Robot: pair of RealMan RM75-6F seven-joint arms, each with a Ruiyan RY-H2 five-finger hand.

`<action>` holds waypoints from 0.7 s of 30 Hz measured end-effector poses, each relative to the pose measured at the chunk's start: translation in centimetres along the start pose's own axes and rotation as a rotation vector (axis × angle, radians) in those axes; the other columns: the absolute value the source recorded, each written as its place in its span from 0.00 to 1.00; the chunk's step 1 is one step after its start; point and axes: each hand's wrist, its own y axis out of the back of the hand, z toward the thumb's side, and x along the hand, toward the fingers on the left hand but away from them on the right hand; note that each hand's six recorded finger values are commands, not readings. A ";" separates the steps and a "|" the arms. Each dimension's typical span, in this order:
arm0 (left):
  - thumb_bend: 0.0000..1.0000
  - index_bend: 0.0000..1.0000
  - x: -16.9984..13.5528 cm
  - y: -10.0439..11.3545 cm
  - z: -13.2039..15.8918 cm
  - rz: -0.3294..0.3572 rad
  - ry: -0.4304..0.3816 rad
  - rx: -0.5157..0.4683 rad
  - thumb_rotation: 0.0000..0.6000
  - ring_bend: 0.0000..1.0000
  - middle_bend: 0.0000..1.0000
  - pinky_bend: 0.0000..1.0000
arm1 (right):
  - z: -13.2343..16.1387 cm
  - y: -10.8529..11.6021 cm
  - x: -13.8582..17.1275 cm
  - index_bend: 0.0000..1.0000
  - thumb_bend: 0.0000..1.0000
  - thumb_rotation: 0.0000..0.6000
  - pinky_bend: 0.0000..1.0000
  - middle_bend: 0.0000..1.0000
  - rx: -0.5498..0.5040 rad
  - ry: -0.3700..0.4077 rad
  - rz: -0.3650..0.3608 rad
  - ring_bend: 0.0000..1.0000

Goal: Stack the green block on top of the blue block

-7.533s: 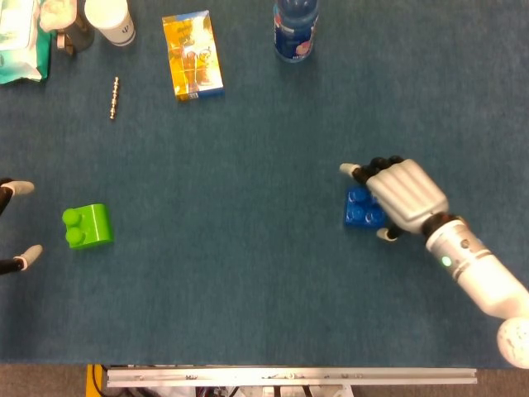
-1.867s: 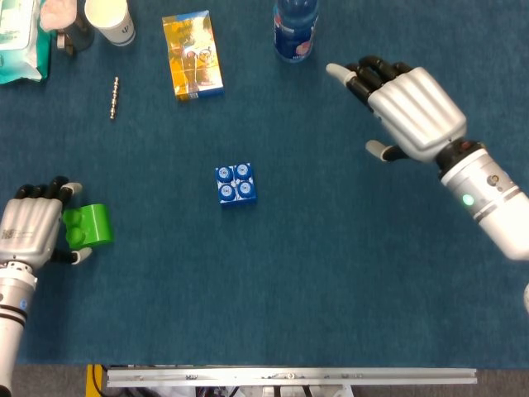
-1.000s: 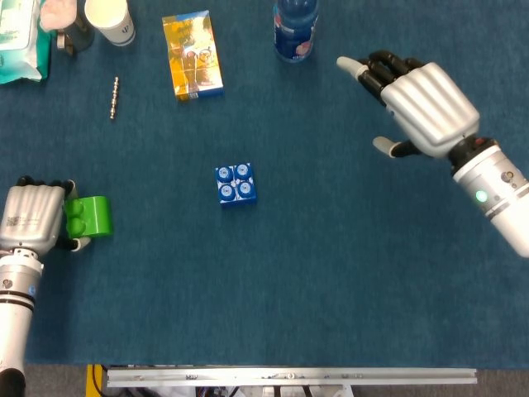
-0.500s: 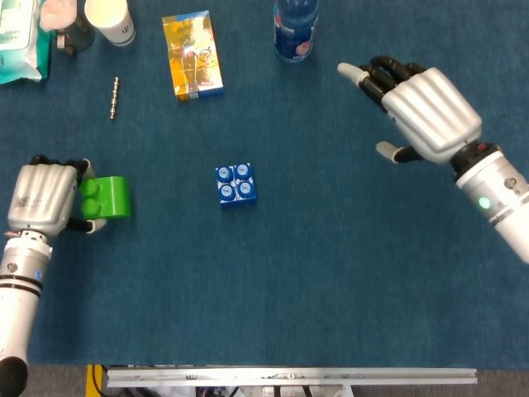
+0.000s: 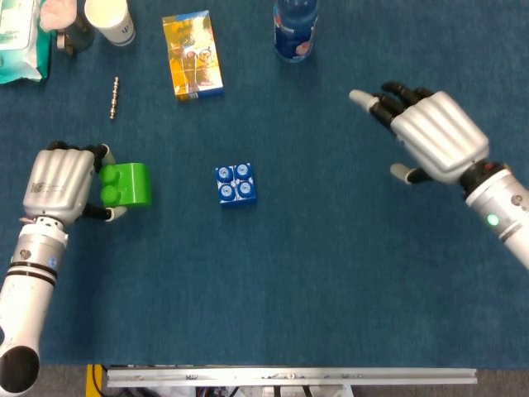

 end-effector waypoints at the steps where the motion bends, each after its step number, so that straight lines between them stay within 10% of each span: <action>1: 0.04 0.45 0.0 0.0 -0.1 -0.001 0.002 0.002 0.88 0.42 0.45 0.26 | 0.3 -0.2 -0.1 0.05 0.17 1.00 0.33 0.24 0.001 0.009 0.010 0.14; 21: 0.04 0.45 -1.9 0.0 -1.5 -0.009 0.017 0.031 0.87 0.42 0.45 0.26 | 8.4 -5.4 -5.4 0.05 0.17 1.00 0.32 0.27 0.075 0.174 0.213 0.14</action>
